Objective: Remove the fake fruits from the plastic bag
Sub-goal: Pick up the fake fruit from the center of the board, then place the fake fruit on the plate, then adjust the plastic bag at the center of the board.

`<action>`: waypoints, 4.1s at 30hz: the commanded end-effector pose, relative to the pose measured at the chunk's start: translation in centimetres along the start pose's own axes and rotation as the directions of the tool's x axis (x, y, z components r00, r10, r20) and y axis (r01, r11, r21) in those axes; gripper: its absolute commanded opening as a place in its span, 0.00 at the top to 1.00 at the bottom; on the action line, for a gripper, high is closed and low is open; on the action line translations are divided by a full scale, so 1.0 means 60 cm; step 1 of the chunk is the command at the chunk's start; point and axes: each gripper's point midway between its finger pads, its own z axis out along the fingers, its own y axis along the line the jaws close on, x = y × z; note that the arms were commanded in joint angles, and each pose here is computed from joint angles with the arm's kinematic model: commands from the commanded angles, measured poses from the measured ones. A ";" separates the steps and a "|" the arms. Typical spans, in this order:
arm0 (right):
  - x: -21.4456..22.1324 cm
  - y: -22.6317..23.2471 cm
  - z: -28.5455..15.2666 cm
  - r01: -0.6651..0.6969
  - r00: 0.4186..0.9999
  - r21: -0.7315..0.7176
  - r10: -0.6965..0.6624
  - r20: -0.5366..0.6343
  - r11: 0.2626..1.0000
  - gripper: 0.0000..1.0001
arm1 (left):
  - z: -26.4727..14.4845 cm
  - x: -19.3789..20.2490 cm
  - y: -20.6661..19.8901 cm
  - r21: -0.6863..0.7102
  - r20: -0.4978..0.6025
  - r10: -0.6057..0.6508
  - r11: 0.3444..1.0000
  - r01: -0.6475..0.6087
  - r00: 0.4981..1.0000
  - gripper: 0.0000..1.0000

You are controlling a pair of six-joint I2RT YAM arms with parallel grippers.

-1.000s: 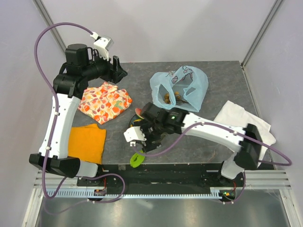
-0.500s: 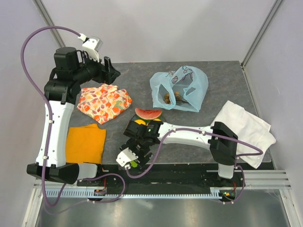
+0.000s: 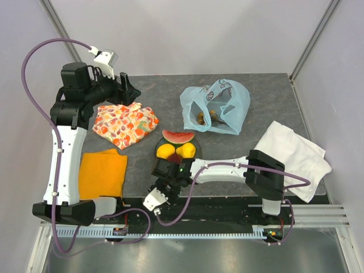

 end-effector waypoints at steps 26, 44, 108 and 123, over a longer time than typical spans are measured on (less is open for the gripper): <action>0.080 0.045 -0.291 -0.045 0.986 0.173 0.071 -0.148 0.984 0.75 | 0.014 -0.088 0.005 0.140 0.101 -0.115 0.985 0.101 0.988 0.22; 0.203 0.005 -0.207 -0.123 0.971 0.184 0.157 -0.182 0.975 0.75 | 0.032 -0.053 0.021 0.117 0.057 -0.101 0.989 0.094 0.993 0.22; 0.395 -0.144 -0.543 -0.836 0.277 0.541 0.782 0.558 -0.089 0.02 | 0.202 0.183 -0.209 0.380 -0.408 -0.033 0.903 0.202 0.912 0.24; 0.417 -0.220 -0.479 -0.974 -0.212 -0.094 0.681 0.701 -0.207 0.63 | 0.186 0.194 -0.265 0.486 -0.358 0.171 0.874 0.027 0.918 0.27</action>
